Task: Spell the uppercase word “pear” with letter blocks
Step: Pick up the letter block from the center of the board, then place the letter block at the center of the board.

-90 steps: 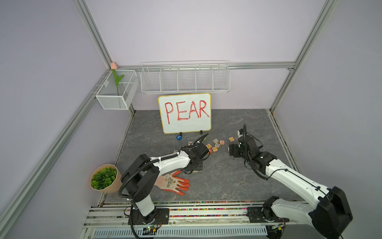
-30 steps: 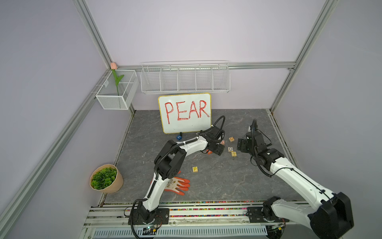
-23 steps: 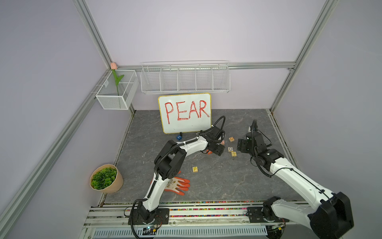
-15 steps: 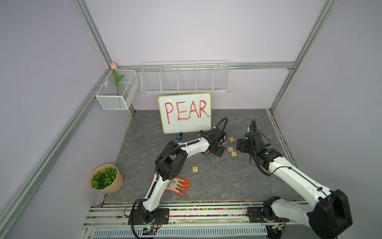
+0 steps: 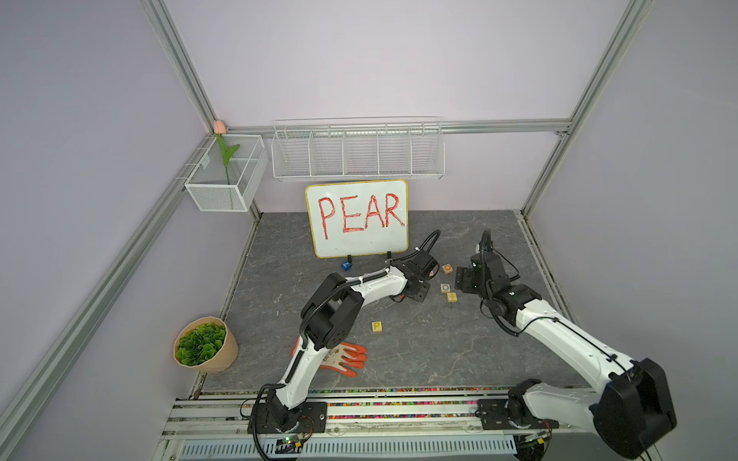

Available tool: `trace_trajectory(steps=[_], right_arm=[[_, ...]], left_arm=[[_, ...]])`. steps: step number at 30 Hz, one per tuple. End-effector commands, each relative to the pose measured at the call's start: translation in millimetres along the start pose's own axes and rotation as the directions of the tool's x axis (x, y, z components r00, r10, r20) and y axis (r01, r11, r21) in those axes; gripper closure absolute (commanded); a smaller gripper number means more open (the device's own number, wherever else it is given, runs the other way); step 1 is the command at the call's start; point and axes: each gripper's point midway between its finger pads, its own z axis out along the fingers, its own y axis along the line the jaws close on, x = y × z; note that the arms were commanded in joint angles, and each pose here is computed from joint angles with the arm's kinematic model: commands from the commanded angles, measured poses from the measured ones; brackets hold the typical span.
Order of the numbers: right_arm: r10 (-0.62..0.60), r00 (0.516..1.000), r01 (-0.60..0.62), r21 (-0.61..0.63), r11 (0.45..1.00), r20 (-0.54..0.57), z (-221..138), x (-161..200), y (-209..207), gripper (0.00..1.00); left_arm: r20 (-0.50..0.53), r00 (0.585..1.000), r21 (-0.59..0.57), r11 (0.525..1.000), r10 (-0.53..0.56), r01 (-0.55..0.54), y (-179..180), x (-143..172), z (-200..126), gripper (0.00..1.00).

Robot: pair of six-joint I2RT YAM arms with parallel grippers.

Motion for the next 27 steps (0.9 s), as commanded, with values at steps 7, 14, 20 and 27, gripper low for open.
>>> trace_trajectory(steps=[7,14,20,27], right_arm=[[0.005,0.999,-0.003,-0.055,0.998,0.048,-7,-16,8,0.11],[0.008,1.000,-0.005,-0.101,0.995,0.029,-11,-3,10,0.11],[0.005,1.000,-0.003,-0.135,0.991,0.017,-15,6,12,0.11],[0.006,1.000,-0.003,-0.160,0.987,0.017,-17,7,16,0.11]], left_arm=[[0.110,0.983,-0.005,0.989,-0.145,0.147,11,-10,-80,0.70],[0.026,0.946,-0.002,0.946,-0.324,0.324,18,52,-89,0.73],[-0.012,0.930,-0.042,0.930,-0.367,0.366,13,90,-98,0.73],[-0.043,0.914,-0.051,0.915,-0.403,0.401,11,115,-97,0.73]])
